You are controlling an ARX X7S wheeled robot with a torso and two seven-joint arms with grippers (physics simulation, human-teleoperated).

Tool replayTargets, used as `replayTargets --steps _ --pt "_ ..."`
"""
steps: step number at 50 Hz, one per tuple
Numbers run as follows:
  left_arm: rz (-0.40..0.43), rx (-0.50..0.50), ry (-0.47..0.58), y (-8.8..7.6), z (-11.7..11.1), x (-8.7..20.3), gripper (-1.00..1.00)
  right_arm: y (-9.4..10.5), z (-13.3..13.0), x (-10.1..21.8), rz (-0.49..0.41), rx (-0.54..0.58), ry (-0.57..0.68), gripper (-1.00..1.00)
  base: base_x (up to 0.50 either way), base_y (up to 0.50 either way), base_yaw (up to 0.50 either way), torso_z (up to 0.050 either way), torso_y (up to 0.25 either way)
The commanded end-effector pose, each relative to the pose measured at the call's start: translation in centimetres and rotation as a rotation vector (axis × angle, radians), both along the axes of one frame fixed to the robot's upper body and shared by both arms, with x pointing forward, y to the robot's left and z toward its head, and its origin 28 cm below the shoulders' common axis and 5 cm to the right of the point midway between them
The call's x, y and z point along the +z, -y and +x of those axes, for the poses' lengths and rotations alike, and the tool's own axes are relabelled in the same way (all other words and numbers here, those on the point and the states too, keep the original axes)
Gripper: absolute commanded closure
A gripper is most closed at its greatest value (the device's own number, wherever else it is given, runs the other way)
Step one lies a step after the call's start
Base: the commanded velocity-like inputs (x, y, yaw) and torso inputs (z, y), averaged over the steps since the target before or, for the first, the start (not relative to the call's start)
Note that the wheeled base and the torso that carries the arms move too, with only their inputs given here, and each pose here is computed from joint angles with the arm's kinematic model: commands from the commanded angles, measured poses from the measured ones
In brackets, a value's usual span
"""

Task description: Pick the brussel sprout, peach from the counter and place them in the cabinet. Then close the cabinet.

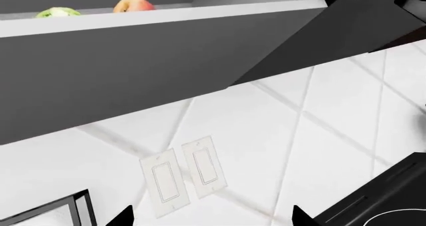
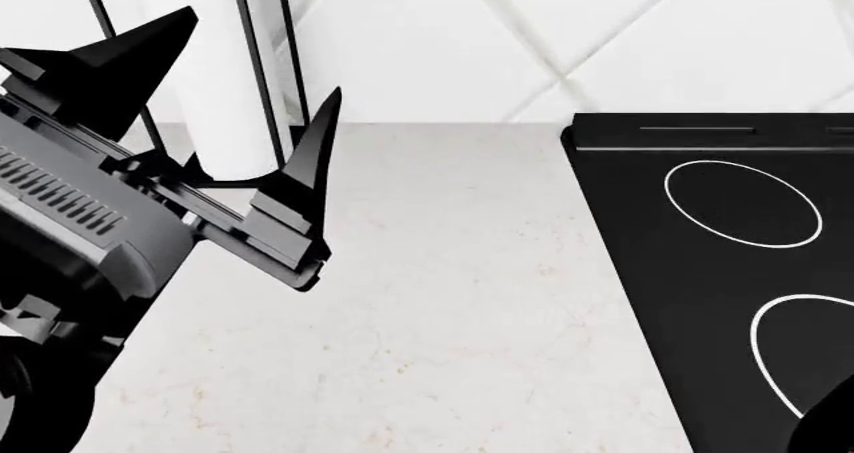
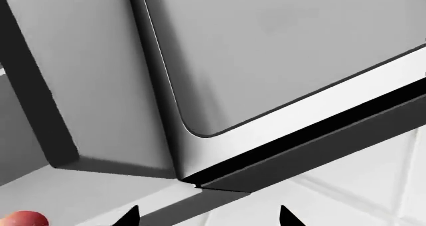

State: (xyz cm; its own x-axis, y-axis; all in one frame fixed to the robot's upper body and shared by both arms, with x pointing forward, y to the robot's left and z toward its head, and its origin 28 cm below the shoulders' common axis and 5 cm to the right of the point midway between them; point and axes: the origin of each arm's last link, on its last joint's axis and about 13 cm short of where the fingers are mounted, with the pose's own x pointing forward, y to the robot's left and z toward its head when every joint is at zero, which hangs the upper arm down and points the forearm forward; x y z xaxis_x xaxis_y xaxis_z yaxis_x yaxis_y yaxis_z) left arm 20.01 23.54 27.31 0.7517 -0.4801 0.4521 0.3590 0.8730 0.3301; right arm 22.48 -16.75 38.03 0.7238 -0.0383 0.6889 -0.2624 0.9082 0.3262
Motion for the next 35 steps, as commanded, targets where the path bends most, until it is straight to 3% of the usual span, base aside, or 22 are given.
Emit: replayTargets --steps 1,14,25,35 --pt "0.000 0.002 0.004 0.0 -0.1 0.0 -1.00 0.0 -1.6 1.3 0.010 0.016 0.072 -1.00 0.00 0.00 0.00 0.000 0.000" --pt "0.002 0.006 0.005 0.0 -0.1 -0.1 -1.00 0.7 -3.4 2.1 0.048 0.005 0.155 -1.00 0.00 0.00 0.00 0.000 0.000" --pt "-0.001 0.008 0.007 -0.1 0.0 -0.2 -1.00 1.7 -3.8 2.4 0.083 -0.058 0.170 -1.00 0.00 0.00 0.00 0.000 0.000" --pt "0.002 0.004 0.004 0.1 0.0 -0.3 -1.00 1.8 -4.1 3.5 0.125 -0.045 0.205 -1.00 0.00 0.00 0.00 0.000 0.000"
